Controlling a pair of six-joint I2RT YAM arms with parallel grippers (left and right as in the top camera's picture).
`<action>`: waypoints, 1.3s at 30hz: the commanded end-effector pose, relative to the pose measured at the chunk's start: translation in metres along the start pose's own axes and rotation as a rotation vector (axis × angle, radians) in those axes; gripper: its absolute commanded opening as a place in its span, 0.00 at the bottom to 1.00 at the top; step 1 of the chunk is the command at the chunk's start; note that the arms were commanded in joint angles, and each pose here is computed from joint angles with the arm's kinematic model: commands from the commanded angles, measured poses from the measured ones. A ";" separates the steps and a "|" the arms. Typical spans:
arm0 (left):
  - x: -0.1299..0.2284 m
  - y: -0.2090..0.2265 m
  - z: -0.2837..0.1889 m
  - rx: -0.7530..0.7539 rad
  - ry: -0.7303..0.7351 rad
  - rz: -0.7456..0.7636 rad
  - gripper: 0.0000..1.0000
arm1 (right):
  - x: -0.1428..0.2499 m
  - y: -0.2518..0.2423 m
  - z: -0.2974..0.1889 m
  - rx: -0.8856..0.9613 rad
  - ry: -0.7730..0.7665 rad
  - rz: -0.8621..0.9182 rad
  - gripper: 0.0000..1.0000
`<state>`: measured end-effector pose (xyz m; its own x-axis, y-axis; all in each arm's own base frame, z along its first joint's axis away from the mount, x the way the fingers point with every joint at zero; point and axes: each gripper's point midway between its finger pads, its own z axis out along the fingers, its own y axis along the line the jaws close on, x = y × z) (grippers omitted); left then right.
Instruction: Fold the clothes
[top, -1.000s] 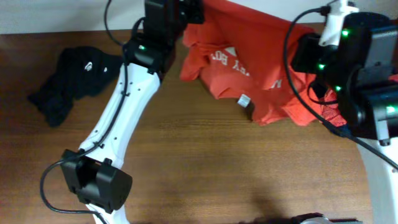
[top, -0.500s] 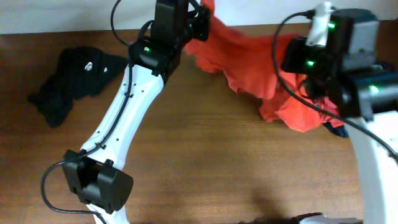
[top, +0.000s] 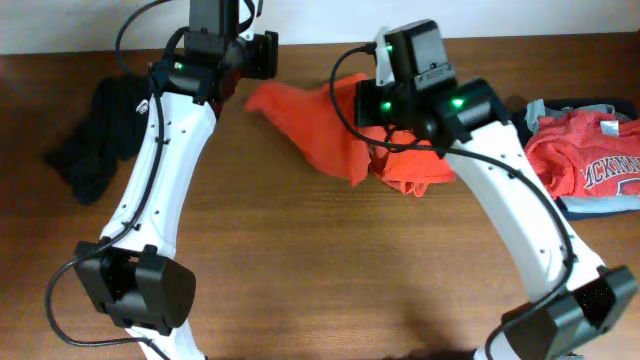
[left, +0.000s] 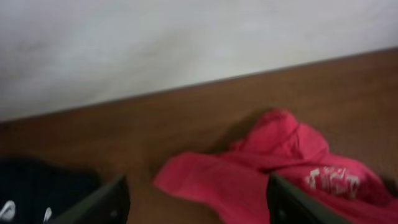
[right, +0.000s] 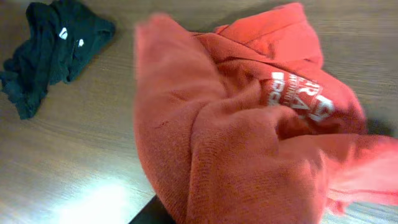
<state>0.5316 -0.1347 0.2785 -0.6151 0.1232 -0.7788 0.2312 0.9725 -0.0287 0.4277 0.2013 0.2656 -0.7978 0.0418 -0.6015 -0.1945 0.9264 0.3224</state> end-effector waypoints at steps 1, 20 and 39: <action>0.003 -0.006 -0.003 0.010 0.018 0.014 0.70 | 0.005 0.009 0.017 -0.013 0.016 0.068 0.04; 0.057 -0.038 -0.036 0.068 0.249 0.013 0.67 | -0.003 0.001 0.146 -0.013 -0.045 0.245 0.26; 0.133 -0.117 -0.039 0.047 0.430 0.296 0.65 | -0.043 -0.124 0.038 -0.134 0.063 0.176 0.81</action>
<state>0.3958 -0.2352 0.2107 -0.7873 0.4345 -0.4375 0.4767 0.8789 0.0152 0.5172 0.1087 0.1889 -0.8719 0.2512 -0.4202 0.0231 0.8785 0.4772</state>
